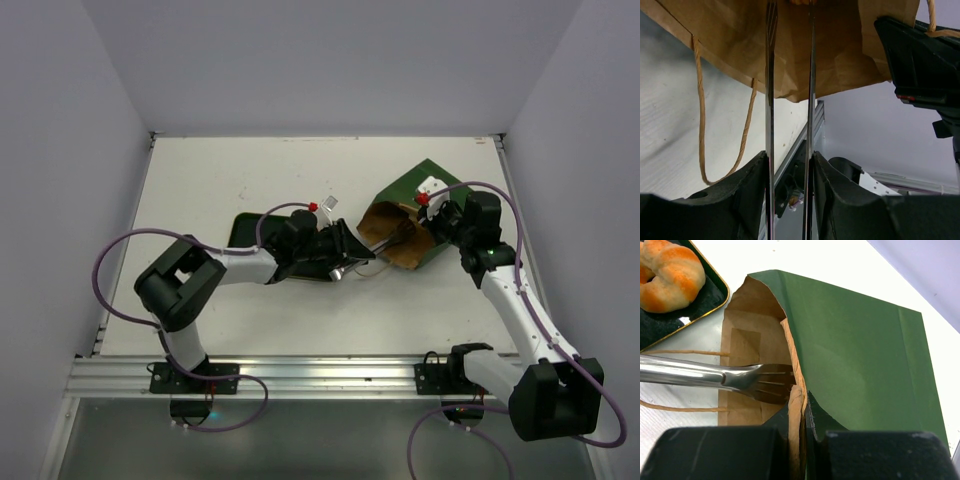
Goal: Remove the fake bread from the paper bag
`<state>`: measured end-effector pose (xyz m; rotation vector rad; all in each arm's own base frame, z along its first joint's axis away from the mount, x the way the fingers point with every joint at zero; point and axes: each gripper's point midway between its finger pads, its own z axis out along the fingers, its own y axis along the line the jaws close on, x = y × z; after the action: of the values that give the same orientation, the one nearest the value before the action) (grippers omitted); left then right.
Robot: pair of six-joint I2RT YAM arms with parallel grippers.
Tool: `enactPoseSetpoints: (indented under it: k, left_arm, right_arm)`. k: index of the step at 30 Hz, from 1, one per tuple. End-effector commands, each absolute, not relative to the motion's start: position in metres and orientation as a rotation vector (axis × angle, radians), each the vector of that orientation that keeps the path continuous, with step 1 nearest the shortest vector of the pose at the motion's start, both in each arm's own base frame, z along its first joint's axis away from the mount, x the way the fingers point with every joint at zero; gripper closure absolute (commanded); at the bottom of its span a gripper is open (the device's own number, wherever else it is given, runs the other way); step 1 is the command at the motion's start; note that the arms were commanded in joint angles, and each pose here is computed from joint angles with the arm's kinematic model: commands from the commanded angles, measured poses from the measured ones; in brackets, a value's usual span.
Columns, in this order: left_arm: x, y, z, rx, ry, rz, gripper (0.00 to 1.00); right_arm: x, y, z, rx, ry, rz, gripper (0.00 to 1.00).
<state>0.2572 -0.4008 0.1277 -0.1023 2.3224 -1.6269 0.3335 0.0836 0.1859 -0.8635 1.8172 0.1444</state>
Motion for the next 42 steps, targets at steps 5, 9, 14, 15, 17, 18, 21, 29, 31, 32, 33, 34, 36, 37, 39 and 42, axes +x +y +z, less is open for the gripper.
enactPoseSetpoints:
  k: [5,9,14,15,17,18,21,29,31,32,33,34,36,37,39,42]
  left_arm:
    - [0.271,-0.422,0.159,-0.175,2.177,-1.783,0.54]
    - [0.275,-0.426,0.155,-0.19,2.184,-1.788,0.54]
    - [0.28,-0.431,0.154,-0.211,2.178,-1.801,0.53]
    - [0.281,-0.432,0.154,-0.215,2.178,-1.802,0.53]
    - [0.283,-0.433,0.154,-0.23,2.176,-1.806,0.53]
    - [0.284,-0.434,0.15,-0.239,2.184,-1.802,0.53]
    - [0.287,-0.436,0.144,-0.264,2.196,-1.798,0.53]
    - [0.295,-0.441,0.139,-0.302,2.198,-1.797,0.53]
    - [0.296,-0.442,0.139,-0.303,2.196,-1.799,0.53]
    - [0.297,-0.443,0.137,-0.307,2.197,-1.801,0.53]
    - [0.297,-0.443,0.138,-0.309,2.193,-1.806,0.53]
    - [0.298,-0.443,0.138,-0.314,2.192,-1.808,0.53]
    - [0.298,-0.444,0.139,-0.317,2.183,-1.82,0.53]
    - [0.297,-0.444,0.138,-0.319,2.183,-1.821,0.53]
    - [0.297,-0.444,0.138,-0.322,2.181,-1.825,0.53]
    - [0.297,-0.444,0.139,-0.321,2.176,-1.832,0.53]
  right_arm:
    - [0.332,0.091,0.202,-0.875,1.744,0.172,0.97]
    - [0.332,0.091,0.203,-0.877,1.742,0.17,0.98]
    - [0.332,0.091,0.202,-0.876,1.743,0.171,0.98]
    - [0.332,0.091,0.201,-0.876,1.747,0.17,0.98]
    - [0.332,0.091,0.201,-0.877,1.746,0.174,0.98]
    - [0.332,0.091,0.201,-0.877,1.746,0.174,0.98]
    - [0.332,0.091,0.201,-0.876,1.746,0.174,0.98]
    - [0.331,0.093,0.202,-0.88,1.742,0.183,0.98]
    - [0.331,0.093,0.201,-0.882,1.742,0.184,0.98]
    - [0.331,0.093,0.201,-0.88,1.746,0.186,0.98]
    - [0.331,0.093,0.201,-0.88,1.746,0.186,0.98]
    - [0.331,0.093,0.201,-0.883,1.744,0.187,0.98]
    - [0.331,0.094,0.201,-0.883,1.744,0.19,0.98]
    - [0.331,0.093,0.2,-0.881,1.746,0.189,0.98]
    - [0.331,0.093,0.2,-0.882,1.745,0.191,0.98]
    - [0.331,0.094,0.2,-0.883,1.745,0.19,0.98]
